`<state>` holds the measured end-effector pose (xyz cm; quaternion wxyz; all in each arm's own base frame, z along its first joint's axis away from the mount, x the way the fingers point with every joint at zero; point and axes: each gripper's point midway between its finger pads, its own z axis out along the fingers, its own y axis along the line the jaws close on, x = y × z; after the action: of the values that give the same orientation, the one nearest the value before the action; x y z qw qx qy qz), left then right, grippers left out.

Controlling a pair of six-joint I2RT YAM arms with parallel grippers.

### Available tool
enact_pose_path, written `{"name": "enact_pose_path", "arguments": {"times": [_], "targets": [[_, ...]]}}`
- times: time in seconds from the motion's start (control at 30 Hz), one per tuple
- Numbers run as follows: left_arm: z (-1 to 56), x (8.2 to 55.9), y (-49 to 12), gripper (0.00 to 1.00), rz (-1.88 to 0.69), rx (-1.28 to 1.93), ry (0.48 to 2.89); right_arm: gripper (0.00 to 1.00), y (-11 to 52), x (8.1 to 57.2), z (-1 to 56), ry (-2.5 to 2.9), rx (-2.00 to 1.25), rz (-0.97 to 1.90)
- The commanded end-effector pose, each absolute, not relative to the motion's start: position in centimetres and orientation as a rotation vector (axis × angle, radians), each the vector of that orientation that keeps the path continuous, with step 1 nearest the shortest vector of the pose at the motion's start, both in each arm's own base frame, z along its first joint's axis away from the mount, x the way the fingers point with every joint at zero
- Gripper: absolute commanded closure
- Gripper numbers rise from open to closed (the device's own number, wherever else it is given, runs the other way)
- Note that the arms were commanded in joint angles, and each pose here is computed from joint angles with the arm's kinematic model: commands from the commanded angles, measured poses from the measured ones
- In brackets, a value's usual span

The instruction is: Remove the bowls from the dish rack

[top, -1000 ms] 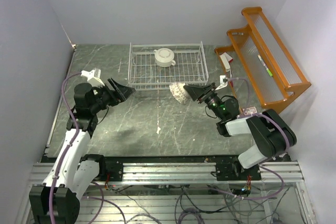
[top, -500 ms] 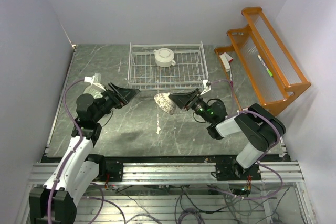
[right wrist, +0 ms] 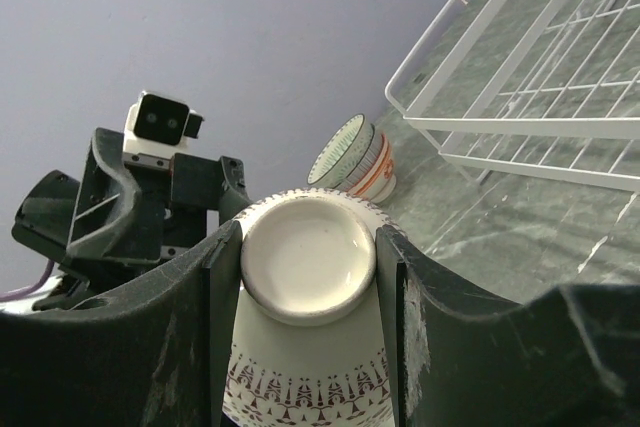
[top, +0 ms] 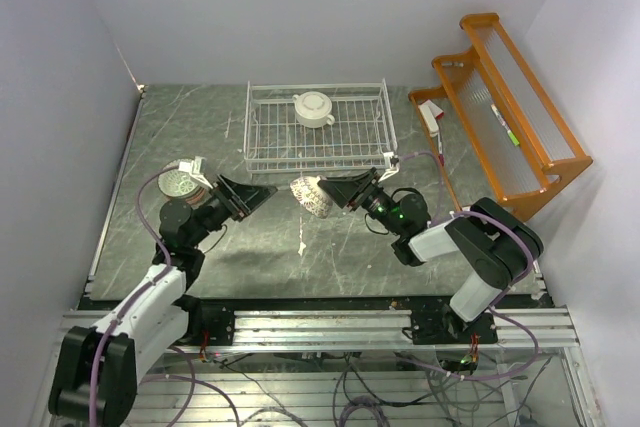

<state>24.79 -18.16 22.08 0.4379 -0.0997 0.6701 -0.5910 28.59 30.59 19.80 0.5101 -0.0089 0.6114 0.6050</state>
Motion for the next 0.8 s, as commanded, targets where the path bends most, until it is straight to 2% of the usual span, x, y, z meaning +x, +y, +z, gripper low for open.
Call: {"name": "enact_pose_path", "arguments": {"times": [0.0,0.43,0.77], "targets": [[25.6,23.0,-19.8,0.16,-1.578,-0.122,1.504,1.00,28.7,27.0,27.9,1.100,-0.062,1.485],[24.8,21.0,-22.5,0.26,-1.661,-0.169,1.501,1.00,29.5,26.4,28.2,1.088,-0.088,1.502],[23.4,20.9,-23.4,0.27,-1.684,-0.202,1.511,1.00,29.6,26.4,28.1,1.095,-0.077,1.513]]}}
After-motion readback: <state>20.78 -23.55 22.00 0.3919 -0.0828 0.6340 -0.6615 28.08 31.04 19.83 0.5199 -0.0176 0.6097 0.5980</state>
